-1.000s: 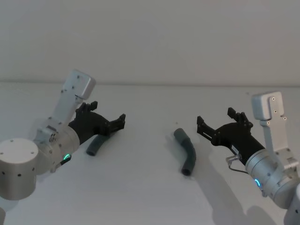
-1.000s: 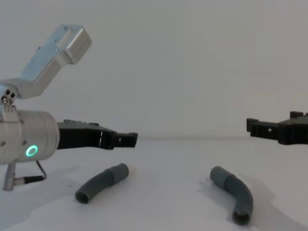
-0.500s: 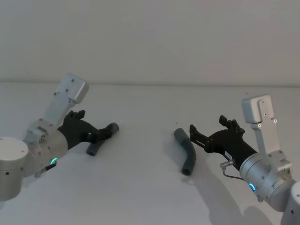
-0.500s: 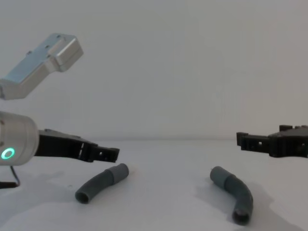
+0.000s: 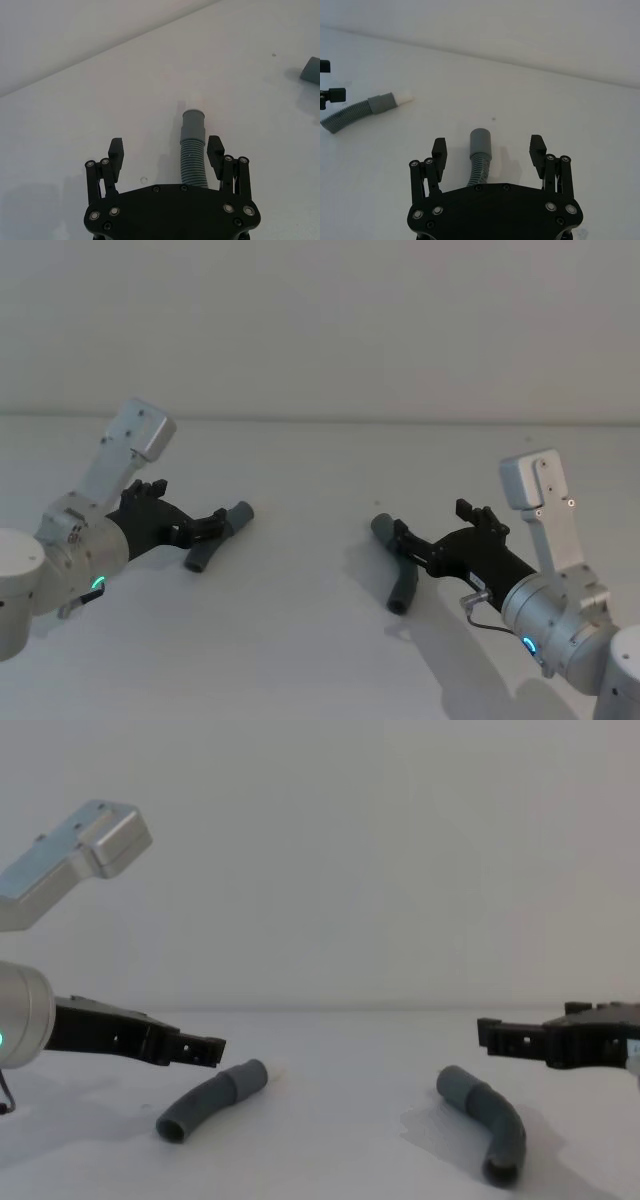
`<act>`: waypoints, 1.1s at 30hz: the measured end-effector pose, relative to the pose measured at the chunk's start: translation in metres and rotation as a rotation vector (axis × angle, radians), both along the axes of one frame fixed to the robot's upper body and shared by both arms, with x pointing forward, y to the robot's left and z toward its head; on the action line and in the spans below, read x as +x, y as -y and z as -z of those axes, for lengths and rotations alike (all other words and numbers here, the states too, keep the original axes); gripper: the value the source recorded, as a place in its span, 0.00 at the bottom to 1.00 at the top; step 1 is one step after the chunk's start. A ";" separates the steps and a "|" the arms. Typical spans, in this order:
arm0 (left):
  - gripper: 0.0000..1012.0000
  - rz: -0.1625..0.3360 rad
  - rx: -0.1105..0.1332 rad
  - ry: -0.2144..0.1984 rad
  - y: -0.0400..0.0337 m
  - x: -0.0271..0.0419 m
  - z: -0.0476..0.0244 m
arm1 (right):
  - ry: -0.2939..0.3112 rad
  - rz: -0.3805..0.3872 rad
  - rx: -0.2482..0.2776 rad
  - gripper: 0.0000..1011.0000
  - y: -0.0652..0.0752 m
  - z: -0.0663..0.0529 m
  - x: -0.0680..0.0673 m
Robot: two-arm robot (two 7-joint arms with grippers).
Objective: Use both hands to pick up one end of the pipe from the table, align the ends, and insert them.
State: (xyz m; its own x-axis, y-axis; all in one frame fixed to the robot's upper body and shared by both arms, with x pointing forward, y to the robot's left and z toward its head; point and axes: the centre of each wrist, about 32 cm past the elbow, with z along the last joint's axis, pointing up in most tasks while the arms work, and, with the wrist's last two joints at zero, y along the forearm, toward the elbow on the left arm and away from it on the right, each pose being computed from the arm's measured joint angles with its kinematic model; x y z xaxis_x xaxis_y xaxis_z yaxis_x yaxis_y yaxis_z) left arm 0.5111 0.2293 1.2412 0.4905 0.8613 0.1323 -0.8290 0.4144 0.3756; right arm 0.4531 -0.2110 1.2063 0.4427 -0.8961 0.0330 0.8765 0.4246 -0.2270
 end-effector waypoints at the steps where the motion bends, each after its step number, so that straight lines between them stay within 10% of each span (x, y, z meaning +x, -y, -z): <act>1: 0.99 0.003 0.000 -0.001 -0.0003 0.0008 0.0002 | -0.003 -0.001 -0.001 0.99 0.000 0.000 0.000; 21: 0.99 0.144 0.014 -0.045 -0.0042 0.0272 0.0062 | -0.040 -0.026 -0.030 0.99 -0.006 0.003 0.008; 33: 0.99 0.183 0.012 -0.071 -0.0029 0.0319 0.0080 | -0.061 -0.043 -0.053 0.99 -0.012 0.006 0.016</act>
